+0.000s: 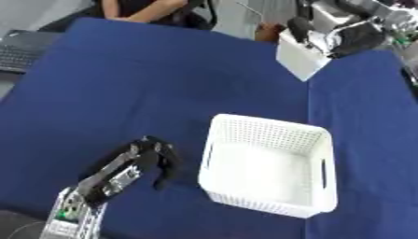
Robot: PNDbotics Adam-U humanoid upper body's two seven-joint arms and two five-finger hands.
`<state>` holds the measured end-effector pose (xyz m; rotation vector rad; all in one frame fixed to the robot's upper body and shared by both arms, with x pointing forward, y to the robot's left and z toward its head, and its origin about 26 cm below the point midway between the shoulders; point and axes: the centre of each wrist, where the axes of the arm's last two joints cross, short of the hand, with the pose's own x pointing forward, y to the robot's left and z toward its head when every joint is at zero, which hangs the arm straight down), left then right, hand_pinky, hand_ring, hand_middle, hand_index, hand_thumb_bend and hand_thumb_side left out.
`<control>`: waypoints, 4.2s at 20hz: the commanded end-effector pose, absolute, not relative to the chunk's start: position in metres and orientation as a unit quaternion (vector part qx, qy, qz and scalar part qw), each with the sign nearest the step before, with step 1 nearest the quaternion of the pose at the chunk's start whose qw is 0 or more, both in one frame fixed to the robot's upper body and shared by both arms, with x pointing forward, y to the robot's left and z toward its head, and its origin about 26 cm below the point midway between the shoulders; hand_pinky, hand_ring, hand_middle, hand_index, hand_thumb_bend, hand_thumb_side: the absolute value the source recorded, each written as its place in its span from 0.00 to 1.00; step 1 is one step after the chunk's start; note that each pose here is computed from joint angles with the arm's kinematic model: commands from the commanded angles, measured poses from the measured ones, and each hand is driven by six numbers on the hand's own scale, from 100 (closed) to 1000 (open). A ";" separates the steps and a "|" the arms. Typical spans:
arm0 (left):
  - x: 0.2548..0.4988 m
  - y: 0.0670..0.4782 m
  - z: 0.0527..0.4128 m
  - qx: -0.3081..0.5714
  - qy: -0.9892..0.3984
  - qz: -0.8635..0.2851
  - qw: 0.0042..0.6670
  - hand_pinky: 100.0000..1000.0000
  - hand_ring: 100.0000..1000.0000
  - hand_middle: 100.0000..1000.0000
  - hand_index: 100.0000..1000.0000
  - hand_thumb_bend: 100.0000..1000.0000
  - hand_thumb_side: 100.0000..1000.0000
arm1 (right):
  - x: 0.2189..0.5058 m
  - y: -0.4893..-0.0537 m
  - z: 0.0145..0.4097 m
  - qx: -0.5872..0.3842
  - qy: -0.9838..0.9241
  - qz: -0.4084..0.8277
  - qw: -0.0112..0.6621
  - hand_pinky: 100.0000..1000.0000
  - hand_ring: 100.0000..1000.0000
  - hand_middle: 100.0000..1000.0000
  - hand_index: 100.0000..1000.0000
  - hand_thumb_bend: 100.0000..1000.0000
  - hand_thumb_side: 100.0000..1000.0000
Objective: Pick up objects on the table and place them in the box.
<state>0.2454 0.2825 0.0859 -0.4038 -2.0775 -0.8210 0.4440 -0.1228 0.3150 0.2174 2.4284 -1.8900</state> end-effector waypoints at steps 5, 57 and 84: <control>0.245 0.284 0.093 -0.155 -0.832 -0.336 0.413 0.07 0.17 0.34 0.64 0.00 0.91 | 0.439 -0.110 0.313 0.015 0.712 -0.693 0.109 0.00 0.00 0.00 0.11 0.00 0.70; 0.247 0.283 0.095 -0.156 -0.834 -0.337 0.407 0.07 0.18 0.35 0.64 0.00 0.91 | 0.435 -0.081 0.212 -0.075 0.647 -0.758 0.047 0.00 0.00 0.00 0.10 0.00 0.64; 0.245 0.287 0.094 -0.157 -0.832 -0.335 0.413 0.07 0.18 0.35 0.64 0.00 0.90 | 0.424 -0.080 0.256 -0.048 0.665 -0.738 0.104 0.00 0.00 0.00 0.11 0.00 0.68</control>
